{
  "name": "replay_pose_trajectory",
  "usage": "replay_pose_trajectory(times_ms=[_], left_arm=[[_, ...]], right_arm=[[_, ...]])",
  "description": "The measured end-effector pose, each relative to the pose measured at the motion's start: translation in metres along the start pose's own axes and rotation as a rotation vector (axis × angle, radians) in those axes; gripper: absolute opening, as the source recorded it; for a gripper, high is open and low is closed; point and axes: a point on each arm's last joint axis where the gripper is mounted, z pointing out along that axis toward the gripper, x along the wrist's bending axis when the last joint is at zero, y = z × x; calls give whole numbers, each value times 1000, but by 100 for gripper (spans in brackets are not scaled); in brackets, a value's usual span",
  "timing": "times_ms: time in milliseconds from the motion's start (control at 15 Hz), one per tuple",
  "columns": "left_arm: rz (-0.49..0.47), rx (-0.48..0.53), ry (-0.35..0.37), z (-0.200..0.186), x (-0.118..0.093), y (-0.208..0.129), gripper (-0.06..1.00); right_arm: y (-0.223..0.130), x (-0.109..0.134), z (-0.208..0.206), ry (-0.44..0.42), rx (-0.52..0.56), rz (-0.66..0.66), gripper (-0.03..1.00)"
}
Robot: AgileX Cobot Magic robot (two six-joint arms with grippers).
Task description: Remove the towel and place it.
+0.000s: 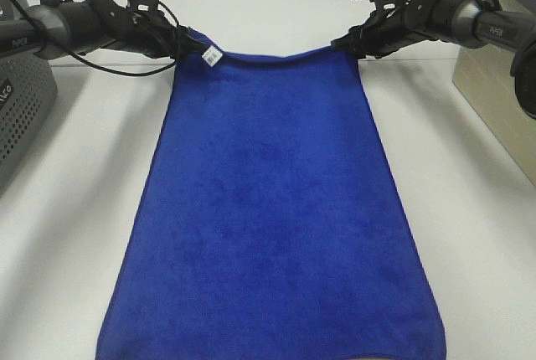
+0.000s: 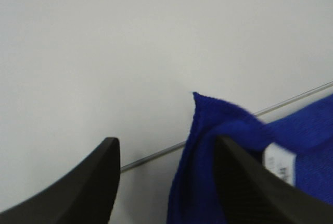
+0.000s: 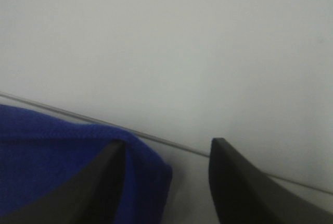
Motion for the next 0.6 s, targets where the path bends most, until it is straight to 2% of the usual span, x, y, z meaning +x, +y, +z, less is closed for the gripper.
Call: replay_pose_trajectory(times_ms=[133, 333, 400, 600], left_arm=[[0, 3, -1, 0, 0, 0, 56], [2, 25, -18, -1, -2, 0, 57], [10, 51, -54, -11, -5, 12, 58], [4, 137, -137, -34, -12, 35, 58]], right_arm=[[-3, 2, -2, 27, 51, -1, 58], [-7, 5, -7, 59, 141, -36, 59], [-7, 5, -15, 69, 211, -85, 59], [3, 7, -39, 113, 319, -106, 59]])
